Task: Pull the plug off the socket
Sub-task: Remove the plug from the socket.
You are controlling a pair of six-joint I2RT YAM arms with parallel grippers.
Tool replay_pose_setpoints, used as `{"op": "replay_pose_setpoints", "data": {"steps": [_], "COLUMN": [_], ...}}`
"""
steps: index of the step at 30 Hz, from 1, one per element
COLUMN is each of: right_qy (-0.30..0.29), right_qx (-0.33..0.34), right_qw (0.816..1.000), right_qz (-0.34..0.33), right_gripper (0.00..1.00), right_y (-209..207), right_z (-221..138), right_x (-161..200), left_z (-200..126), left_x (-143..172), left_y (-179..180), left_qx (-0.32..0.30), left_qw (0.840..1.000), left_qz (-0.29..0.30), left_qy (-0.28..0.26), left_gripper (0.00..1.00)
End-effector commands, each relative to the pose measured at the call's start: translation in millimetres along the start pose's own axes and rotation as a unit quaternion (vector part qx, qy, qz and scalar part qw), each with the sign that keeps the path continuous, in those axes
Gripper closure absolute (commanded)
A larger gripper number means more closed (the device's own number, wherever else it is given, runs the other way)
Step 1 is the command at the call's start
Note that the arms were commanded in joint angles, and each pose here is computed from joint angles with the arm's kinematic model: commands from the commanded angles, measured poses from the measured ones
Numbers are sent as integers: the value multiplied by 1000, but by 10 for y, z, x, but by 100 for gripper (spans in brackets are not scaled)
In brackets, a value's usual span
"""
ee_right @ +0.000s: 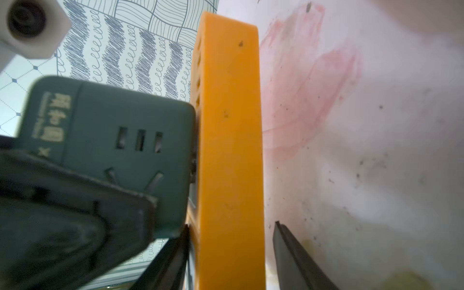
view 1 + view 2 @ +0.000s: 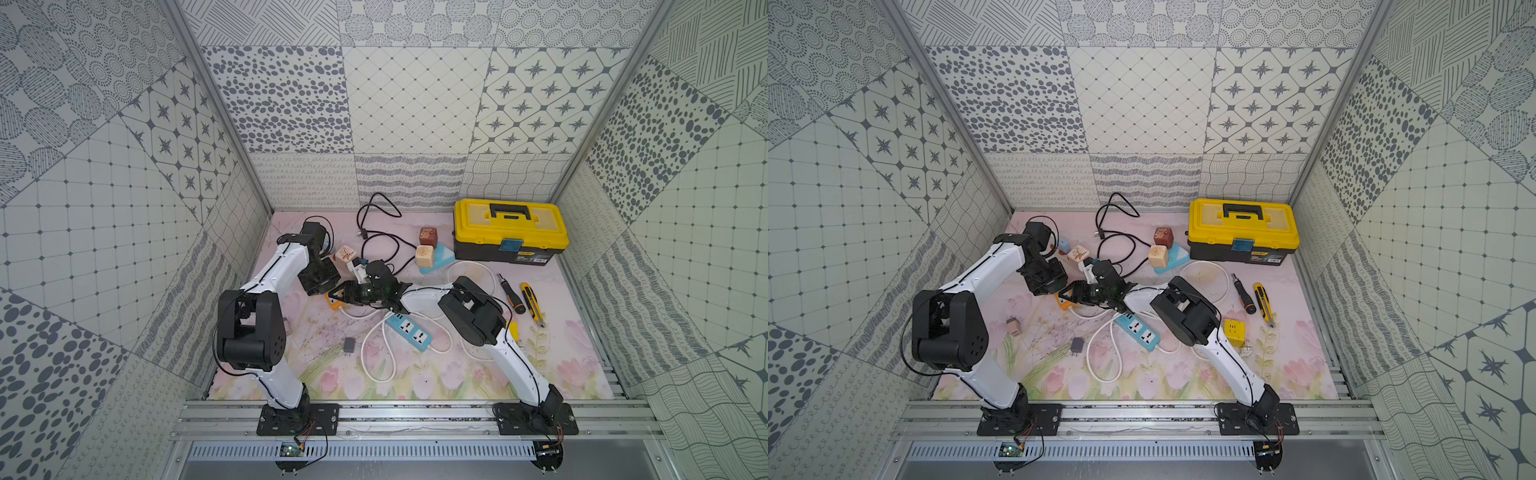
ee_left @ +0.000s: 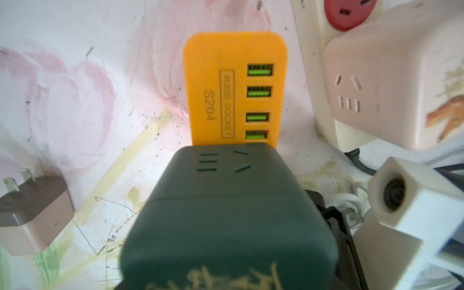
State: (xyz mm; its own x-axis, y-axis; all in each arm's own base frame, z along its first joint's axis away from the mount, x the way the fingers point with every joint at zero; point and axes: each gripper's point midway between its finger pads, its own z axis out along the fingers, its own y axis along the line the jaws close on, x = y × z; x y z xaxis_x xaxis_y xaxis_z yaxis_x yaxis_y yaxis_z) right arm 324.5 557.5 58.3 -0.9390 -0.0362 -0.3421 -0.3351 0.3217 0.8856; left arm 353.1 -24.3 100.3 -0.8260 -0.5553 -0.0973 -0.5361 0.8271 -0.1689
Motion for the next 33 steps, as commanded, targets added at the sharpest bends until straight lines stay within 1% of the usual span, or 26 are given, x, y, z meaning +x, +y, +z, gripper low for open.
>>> {"op": "replay_pose_setpoints", "data": {"steps": [1, 3, 8, 10, 13, 14, 17, 18, 19, 22, 23, 25, 27, 28, 29, 30, 31, 33], "right_qy": [72, 69, 59, 58, 47, 43, 35, 34, 33, 35, 36, 34, 33, 32, 32, 32, 33, 33], "right_qx": [19, 17, 24, 27, 40, 47, 68, 73, 77, 87, 90, 94, 94, 95, 95, 95, 95, 97], "right_qw": [996, 996, 995, 994, 993, 992, 990, 990, 989, 988, 987, 986, 986, 985, 985, 985, 985, 985], "right_qz": [58, 58, 75, 86, 103, 107, 116, 118, 120, 125, 128, 132, 136, 138, 139, 139, 138, 138], "right_gripper": [41, 45, 60, 71, 97, 100, 100, 100, 100, 100, 100, 100, 100, 100, 100, 100, 100, 100], "right_y": [-419, -400, -472, -523, -637, -677, -776, -796, -820, -882, -911, -947, -964, -974, -979, -980, -974, -979], "right_z": [96, 82, 77, 89, 73, 62, 29, 25, 24, 31, 27, 21, 14, 13, 11, 11, 14, 9], "right_x": [582, 585, 591, 605, 619, 619, 605, 607, 613, 635, 642, 649, 643, 647, 646, 645, 646, 646], "left_z": [-66, -35, 63, 96, 94, 78, 51, 56, 77, 102, 96, 72, 41, 24, 21, 4, 14, 31], "left_x": [28, 49, 89, 90, 42, 17, 6, 0, -5, -2, -4, -14, -25, -27, -32, -38, -37, -19], "left_y": [-282, -287, -267, -263, -282, -294, -363, -353, -317, -225, -222, -232, -276, -314, -346, -395, -406, -398], "left_qx": [97, 101, 101, 100, 114, 126, 173, 174, 159, 97, 87, 87, 110, 138, 168, 209, 233, 241], "left_qw": [995, 994, 994, 994, 992, 991, 983, 983, 986, 994, 995, 995, 993, 989, 985, 977, 971, 968], "left_qz": [24, 25, 27, 33, 37, 32, 6, 1, 2, 30, 39, 46, 45, 35, 19, -1, -18, -24], "left_qy": [26, 31, 40, 42, 45, 45, 52, 50, 45, 27, 24, 20, 21, 28, 38, 50, 60, 66], "left_gripper": [100, 100, 100, 100, 100, 100, 100, 100, 100, 100, 100, 100, 100, 100, 100, 100, 100, 100]}}
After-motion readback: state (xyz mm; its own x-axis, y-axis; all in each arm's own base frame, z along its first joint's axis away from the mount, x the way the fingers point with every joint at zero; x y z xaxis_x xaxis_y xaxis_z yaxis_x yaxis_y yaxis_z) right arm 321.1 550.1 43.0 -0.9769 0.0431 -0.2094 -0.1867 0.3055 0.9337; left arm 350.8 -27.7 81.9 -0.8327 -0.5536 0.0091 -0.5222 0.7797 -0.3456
